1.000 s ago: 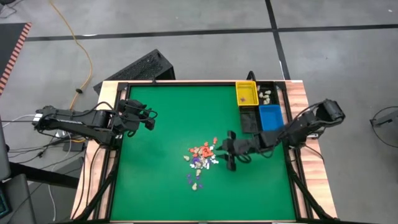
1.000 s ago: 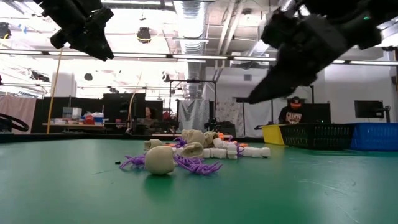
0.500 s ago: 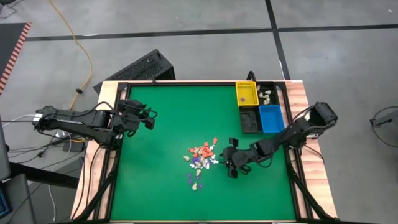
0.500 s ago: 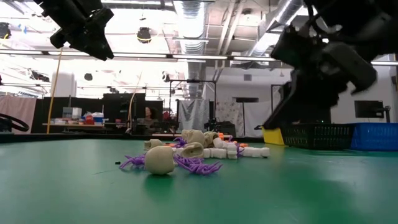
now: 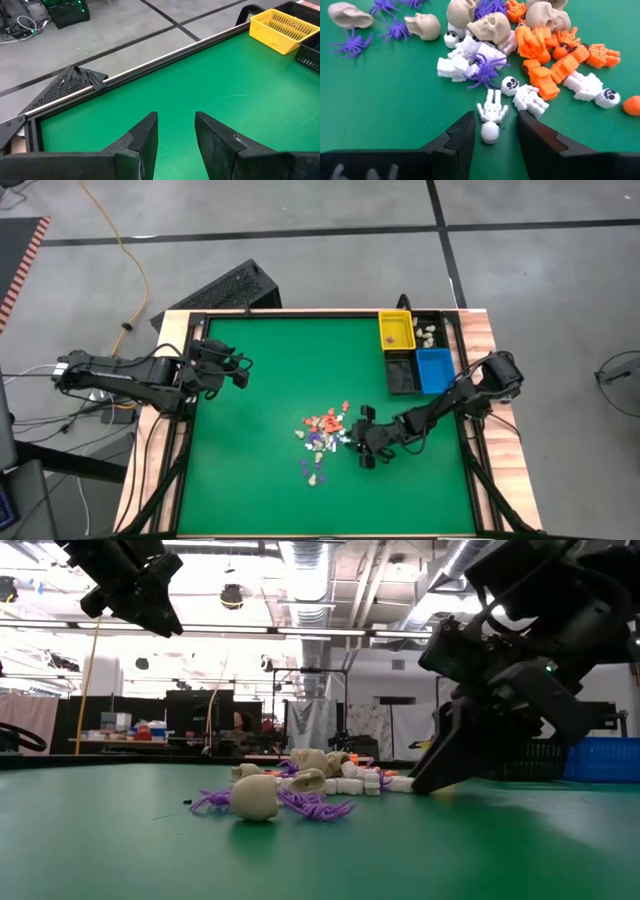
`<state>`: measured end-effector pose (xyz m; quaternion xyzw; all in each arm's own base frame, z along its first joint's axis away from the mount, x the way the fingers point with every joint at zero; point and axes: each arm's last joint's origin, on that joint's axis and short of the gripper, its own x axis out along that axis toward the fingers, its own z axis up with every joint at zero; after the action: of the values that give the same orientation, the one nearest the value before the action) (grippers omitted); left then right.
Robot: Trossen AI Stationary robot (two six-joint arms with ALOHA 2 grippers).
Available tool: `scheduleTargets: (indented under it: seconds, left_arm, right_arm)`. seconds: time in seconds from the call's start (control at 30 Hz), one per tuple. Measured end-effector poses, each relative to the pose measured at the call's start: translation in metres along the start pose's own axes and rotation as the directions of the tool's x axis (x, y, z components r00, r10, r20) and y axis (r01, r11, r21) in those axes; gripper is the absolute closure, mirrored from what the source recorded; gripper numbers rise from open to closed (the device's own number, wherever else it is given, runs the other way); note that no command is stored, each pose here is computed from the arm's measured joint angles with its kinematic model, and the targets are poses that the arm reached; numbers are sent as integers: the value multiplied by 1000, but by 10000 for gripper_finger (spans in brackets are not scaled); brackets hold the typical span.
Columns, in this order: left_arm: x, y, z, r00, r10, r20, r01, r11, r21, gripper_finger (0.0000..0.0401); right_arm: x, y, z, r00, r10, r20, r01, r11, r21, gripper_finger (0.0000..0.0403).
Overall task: Sort Halloween decoration
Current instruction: Put the white skeleton toy into the blue basket
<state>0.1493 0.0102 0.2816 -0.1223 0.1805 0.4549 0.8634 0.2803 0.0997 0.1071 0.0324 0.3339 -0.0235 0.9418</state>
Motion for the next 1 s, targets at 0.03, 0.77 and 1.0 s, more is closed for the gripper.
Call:
scheduleTargets:
  seconds: [0.03,0.77,1.0]
  left_arm:
    - [0,0,0,1000,0,0,0,1000,0,280]
    - [0,0,0,1000,-2,-2,2,1000,1,280]
    - [0,0,0,1000,-1,-2,1,1000,1,280]
  right_arm:
    - [3,0,-3,1000,3,-9,-3,1000,9,235]
    - [3,-1,-6,1000,-28,-15,30,987,159,367]
    - [-23,-22,7,955,-297,-11,293,936,197,364]
